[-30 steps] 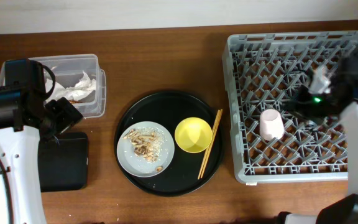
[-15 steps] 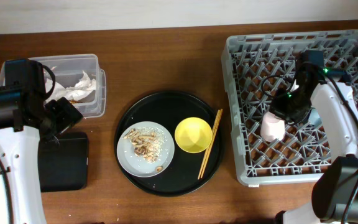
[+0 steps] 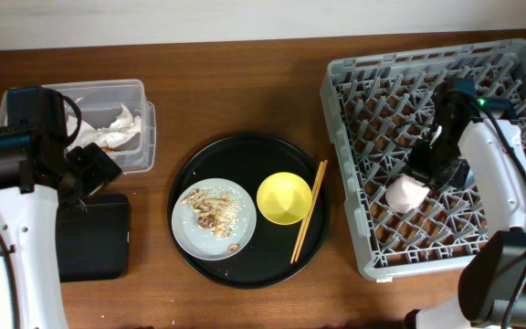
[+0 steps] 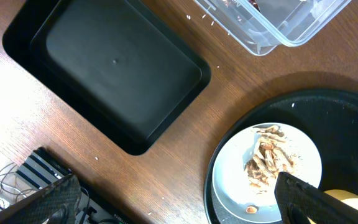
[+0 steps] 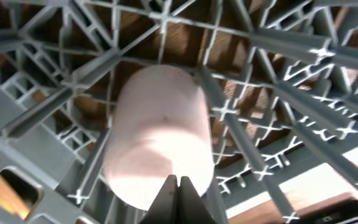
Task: Sort waste into correct bins and load items into the dishwasher rack
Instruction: 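Release the pink cup and raise the right gripper, then move the right gripper left over the tray toward the yellow bowl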
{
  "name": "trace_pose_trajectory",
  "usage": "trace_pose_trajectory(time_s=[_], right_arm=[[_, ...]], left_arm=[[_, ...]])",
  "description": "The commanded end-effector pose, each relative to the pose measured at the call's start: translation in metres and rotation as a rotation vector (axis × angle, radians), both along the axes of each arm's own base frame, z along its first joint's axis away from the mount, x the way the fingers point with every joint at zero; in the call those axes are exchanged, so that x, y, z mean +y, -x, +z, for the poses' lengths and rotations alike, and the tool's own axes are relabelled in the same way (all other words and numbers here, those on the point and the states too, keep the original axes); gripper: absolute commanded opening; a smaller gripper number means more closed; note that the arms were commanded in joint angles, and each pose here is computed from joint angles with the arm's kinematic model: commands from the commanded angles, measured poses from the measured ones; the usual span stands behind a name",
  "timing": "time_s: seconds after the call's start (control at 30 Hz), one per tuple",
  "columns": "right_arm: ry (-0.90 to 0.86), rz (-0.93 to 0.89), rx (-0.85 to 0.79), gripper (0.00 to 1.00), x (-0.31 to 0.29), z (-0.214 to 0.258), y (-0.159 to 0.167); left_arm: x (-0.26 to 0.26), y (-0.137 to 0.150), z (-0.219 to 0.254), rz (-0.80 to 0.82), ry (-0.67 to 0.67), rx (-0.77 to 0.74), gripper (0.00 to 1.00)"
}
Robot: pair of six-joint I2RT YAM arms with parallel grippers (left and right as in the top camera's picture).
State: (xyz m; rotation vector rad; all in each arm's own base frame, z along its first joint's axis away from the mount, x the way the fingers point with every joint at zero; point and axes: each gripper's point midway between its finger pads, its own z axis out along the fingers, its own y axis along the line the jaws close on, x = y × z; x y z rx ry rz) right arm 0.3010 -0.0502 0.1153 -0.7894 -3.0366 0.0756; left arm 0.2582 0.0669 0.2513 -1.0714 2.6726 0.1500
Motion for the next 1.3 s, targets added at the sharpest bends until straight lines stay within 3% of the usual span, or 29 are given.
trace_pose_trajectory(time_s=[0.0, 0.17, 0.2, 0.27, 0.3, 0.43, 0.5, 0.67, 0.77, 0.9, 0.97, 1.07, 1.27], right_arm=[[0.037, -0.012, 0.033, 0.04, -0.006, -0.004, 0.008], [-0.087, 0.079, -0.114, 0.05, 0.02, 0.032, -0.005], [-0.136, 0.151, -0.175, 0.14, 0.032, 0.043, -0.013], [-0.262, 0.368, -0.316, 0.55, 0.073, 0.064, -0.033], [-0.262, 0.411, -0.33, 0.65, 0.081, 0.064, -0.038], [-0.256, 0.705, -0.33, 0.72, 0.135, 0.044, -0.053], [-0.128, 0.716, -0.257, 0.72, 0.14, 0.013, -0.064], [-0.043, 0.69, -0.165, 0.67, 0.138, -0.033, -0.077], [-0.035, 0.685, -0.135, 0.52, 0.137, -0.049, -0.08], [-0.031, 0.581, -0.184, 0.22, 0.138, -0.048, -0.091], [-0.035, 0.528, -0.209, 0.15, 0.139, -0.046, -0.097], [-0.044, 0.441, -0.257, 0.1, 0.142, -0.044, -0.108], [-0.072, 0.415, -0.283, 0.1, 0.147, -0.042, -0.113]], left_arm=[[0.003, 0.0, 0.003, 0.016, -0.011, -0.011, 0.99], [0.003, 0.0, 0.003, 0.016, -0.011, -0.011, 0.99], [0.003, 0.0, 0.003, 0.016, -0.011, -0.011, 0.99], [0.003, 0.0, 0.003, 0.016, -0.011, -0.011, 0.99], [0.003, 0.0, 0.003, 0.016, -0.011, -0.011, 0.99], [0.003, 0.0, 0.003, 0.016, -0.011, -0.011, 0.99], [0.003, 0.0, 0.003, 0.016, -0.011, -0.011, 0.99], [0.003, 0.0, 0.003, 0.016, -0.011, -0.011, 0.99], [0.003, 0.0, 0.003, 0.016, -0.011, -0.011, 0.99], [0.003, 0.0, 0.003, 0.016, -0.011, -0.011, 0.99], [0.003, 0.0, 0.003, 0.016, -0.011, -0.011, 0.99], [0.003, 0.0, 0.003, 0.016, -0.011, -0.011, 0.99], [0.003, 0.0, 0.003, 0.016, -0.011, -0.011, 0.99]])
